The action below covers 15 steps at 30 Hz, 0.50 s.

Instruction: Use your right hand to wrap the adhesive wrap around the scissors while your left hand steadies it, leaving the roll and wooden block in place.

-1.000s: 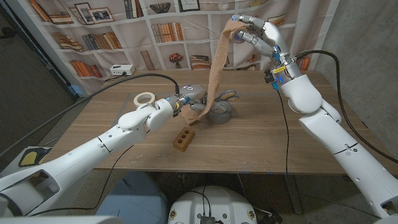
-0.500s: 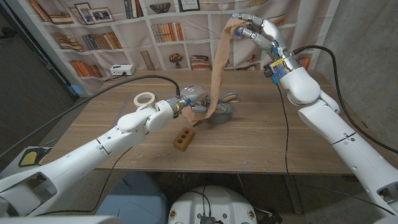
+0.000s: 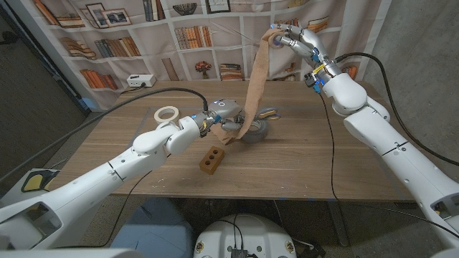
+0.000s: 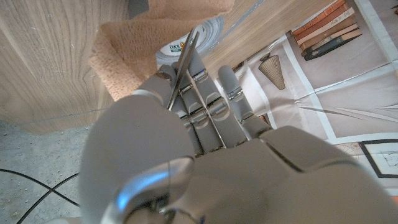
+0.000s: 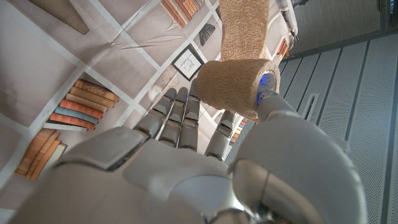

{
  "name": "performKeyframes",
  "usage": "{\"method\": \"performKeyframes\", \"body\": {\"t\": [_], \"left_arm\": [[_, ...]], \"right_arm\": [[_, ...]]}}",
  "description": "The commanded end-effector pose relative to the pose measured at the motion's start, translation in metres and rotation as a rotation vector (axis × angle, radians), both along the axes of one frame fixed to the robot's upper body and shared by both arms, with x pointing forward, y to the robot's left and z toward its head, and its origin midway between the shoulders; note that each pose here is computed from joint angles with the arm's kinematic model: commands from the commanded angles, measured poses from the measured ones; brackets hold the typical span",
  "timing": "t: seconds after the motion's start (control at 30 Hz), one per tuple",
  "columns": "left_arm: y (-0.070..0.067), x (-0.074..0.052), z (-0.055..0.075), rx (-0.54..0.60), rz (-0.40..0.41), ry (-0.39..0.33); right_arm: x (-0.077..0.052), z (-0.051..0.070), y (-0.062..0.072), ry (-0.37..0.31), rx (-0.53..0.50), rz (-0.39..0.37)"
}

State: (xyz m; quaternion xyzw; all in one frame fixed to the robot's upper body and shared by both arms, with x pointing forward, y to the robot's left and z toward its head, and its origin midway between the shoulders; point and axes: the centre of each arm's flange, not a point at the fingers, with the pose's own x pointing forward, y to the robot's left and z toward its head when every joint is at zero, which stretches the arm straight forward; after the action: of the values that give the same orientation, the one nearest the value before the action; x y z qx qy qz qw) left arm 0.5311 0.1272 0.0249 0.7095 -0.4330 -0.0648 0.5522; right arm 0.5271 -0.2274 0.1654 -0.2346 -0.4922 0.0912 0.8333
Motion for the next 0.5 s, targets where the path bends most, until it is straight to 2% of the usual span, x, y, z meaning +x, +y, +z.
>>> {"method": "performKeyframes", "body": {"t": [0.03,0.3,0.5], "left_arm": [[0.000,-0.005,-0.001,0.014,-0.003,-0.021],[0.000,-0.007,-0.005,-0.005,-0.018,0.003],[0.004,-0.011,-0.001,-0.033,-0.026,-0.006]], "right_arm": [[0.037,-0.005,-0.024,0.109,0.022,-0.069],[0.059,-0.014,-0.040,0.179,0.034,-0.104],[0.066,-0.017,-0.048,0.207,0.037,-0.122]]}}
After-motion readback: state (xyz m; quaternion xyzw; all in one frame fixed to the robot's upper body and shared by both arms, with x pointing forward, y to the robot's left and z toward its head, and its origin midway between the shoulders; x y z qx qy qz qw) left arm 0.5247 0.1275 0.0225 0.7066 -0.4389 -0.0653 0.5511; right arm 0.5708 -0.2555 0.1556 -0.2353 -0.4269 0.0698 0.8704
